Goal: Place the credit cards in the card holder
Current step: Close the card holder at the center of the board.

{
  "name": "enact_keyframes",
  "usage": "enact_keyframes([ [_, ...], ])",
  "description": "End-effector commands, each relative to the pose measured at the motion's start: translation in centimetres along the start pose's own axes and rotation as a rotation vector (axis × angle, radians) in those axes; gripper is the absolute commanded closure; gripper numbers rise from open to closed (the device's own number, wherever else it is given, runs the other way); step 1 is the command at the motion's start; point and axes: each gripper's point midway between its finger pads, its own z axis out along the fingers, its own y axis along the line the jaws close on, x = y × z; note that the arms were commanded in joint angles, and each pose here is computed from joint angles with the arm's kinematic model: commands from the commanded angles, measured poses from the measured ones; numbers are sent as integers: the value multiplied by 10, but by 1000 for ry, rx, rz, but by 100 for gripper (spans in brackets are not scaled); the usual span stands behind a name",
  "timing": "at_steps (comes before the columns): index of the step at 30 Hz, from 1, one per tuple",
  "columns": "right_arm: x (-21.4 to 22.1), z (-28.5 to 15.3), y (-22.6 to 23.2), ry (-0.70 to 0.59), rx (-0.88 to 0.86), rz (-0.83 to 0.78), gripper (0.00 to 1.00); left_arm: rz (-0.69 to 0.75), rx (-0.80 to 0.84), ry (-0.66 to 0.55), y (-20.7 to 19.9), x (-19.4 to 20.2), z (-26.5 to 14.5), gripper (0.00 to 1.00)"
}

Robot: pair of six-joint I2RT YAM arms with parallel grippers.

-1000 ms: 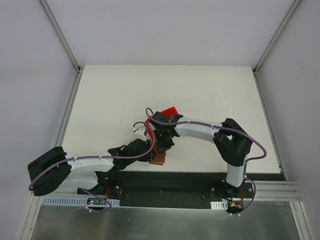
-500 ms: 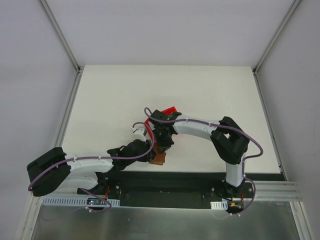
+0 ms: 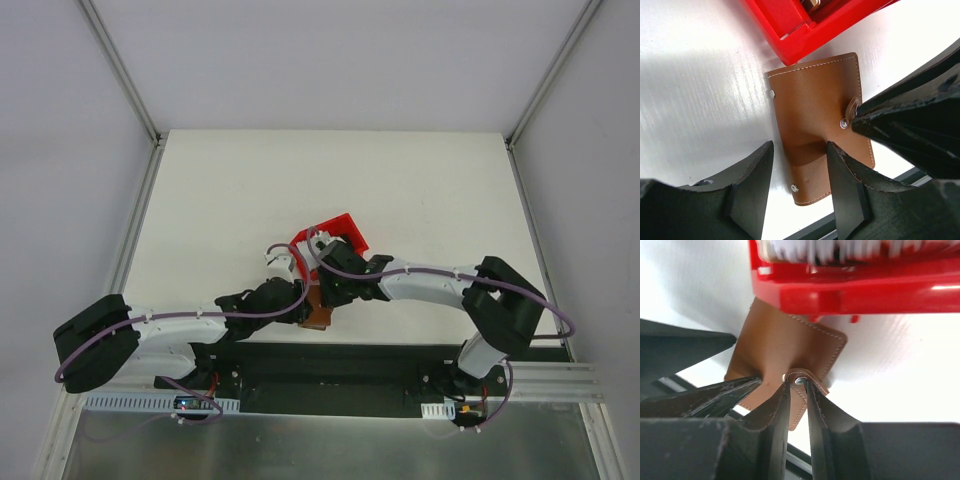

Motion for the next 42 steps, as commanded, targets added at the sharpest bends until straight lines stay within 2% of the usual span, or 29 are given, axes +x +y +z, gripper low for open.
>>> enact_keyframes([
  [1,-22,-1,-14,-153,58,27,77,67,-119,32,28,5,-1,53],
  [10,-24,-4,-2,-203,4,22,77,76,-113,14,22,-8,2,52],
  [15,-27,-20,11,-246,-60,-22,74,85,-94,8,18,-11,0,50],
  [21,-31,-40,6,-321,-72,0,73,84,-79,-10,16,-17,-3,47],
  [26,-27,-34,-8,-310,-33,42,74,90,-82,-5,15,-18,-2,46],
  [30,-30,-26,0,-294,-47,39,78,97,-78,1,14,-17,0,47],
  [42,-33,-13,17,-266,-78,26,79,97,-84,8,18,-13,1,47],
])
